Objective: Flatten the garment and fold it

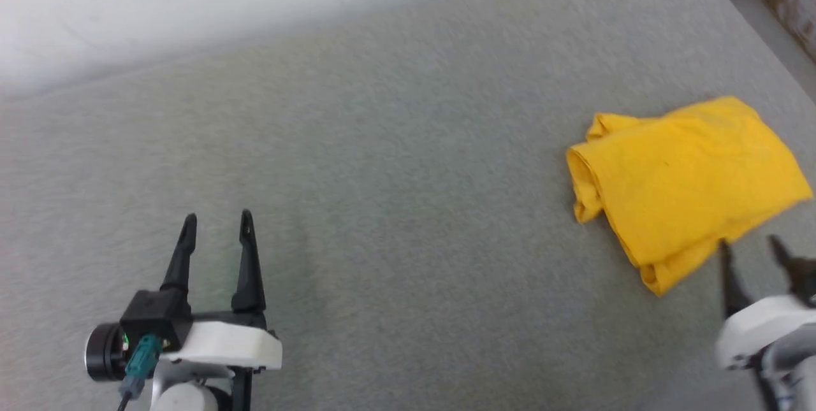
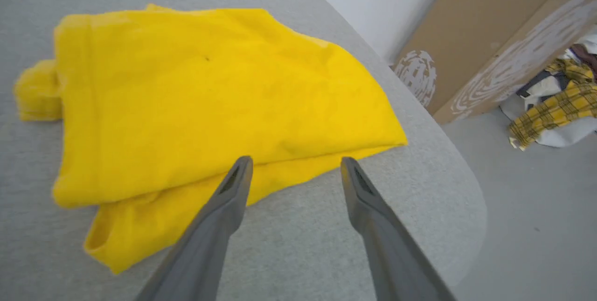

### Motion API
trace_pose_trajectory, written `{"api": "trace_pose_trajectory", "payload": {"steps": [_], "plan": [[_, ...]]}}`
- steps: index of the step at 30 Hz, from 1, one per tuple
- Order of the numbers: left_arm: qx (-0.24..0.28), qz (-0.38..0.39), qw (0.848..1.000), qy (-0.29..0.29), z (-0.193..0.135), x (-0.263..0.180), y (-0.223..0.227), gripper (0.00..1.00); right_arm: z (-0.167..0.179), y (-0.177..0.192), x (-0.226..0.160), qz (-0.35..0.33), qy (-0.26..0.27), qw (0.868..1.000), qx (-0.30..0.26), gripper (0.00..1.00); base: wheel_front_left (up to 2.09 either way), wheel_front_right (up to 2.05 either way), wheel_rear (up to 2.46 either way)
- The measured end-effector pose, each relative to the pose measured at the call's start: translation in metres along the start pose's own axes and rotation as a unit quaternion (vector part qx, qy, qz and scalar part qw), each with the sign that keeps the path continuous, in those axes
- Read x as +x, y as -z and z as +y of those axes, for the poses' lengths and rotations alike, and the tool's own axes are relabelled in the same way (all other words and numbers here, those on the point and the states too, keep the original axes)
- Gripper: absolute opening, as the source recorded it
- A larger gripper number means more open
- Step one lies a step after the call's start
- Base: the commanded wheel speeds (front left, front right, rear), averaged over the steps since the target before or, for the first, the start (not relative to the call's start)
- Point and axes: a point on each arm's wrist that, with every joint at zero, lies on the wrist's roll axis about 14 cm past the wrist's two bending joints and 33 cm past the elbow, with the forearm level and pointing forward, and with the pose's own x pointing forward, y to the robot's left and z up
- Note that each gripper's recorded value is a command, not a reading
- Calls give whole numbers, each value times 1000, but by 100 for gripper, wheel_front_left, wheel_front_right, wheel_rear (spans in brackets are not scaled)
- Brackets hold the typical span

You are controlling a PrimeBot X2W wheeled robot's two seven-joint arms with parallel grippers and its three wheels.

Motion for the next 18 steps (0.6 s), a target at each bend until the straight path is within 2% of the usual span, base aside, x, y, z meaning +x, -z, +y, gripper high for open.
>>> {"api": "trace_pose_trajectory", "payload": {"steps": [3, 7, 13, 18], "plan": [[9, -13, 1000, -25, 16, -12, -14, 100, 41, -20, -2, -36, -38, 998, 32, 100, 0, 0, 0], [23, -27, 998, -59, 38, -30, -29, 100, 90, -64, -3, -95, -91, 989, 62, 100, 0, 0, 0], [46, -41, 992, -108, 70, -60, -45, 100, 144, -127, -16, -176, -169, 966, 87, 100, 0, 0, 0], [73, -51, 985, -147, 103, -84, -61, 100, 177, -156, -36, -213, -220, 946, 104, 100, 0, 0, 0]]}}
